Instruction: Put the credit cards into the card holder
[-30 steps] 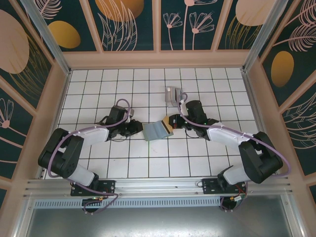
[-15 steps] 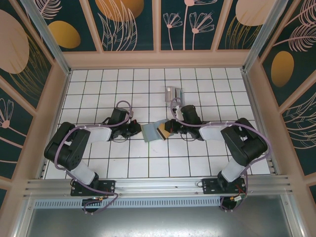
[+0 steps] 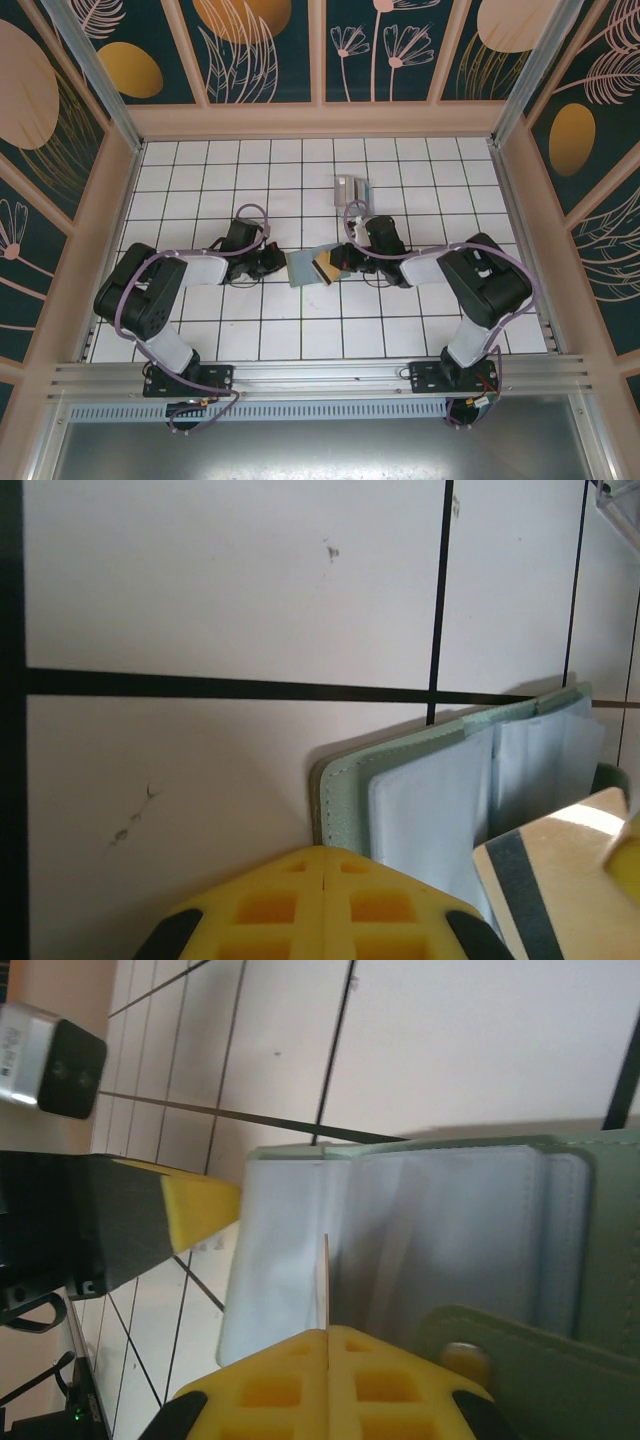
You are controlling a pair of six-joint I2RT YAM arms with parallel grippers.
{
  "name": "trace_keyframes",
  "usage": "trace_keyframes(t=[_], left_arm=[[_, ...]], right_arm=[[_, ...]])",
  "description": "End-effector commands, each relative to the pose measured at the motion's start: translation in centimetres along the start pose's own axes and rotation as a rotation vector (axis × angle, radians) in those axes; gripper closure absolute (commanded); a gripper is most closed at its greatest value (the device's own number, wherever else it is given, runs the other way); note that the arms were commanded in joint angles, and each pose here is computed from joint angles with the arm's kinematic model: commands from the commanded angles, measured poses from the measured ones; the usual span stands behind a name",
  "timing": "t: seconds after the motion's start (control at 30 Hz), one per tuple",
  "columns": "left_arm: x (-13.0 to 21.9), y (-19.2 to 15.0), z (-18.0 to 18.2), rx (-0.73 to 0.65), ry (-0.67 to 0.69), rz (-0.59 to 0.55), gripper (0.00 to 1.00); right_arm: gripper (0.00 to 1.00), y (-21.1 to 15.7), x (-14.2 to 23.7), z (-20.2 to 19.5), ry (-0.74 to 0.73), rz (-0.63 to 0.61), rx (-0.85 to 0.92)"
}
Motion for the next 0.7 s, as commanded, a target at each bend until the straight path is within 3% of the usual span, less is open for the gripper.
trace_keyframes(t=[0.0, 0.67], left_arm=[[-0.5, -0.2, 1.0, -0.009, 0.068, 0.015, 0.98], [-0.6, 0.0, 1.5, -0.030, 0.109, 0.015, 1.00]], right_arm=[[1.00, -0.6, -0.5, -0.5, 0.005, 0.006, -0.017], [1.00, 0.3, -1.4, -0.9, -0.009, -0.082, -0.145]])
Point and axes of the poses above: each hand's point on the last joint's axis, 136 mm out from that joint toward the fingers, its own x axis back along the fingers, its own z axis along the line the jaws close on, y = z × x, the point moved 5 cm from there along x, back along the fingers, and after that the axes turned 1 degree about x, right-handed, at the moved point
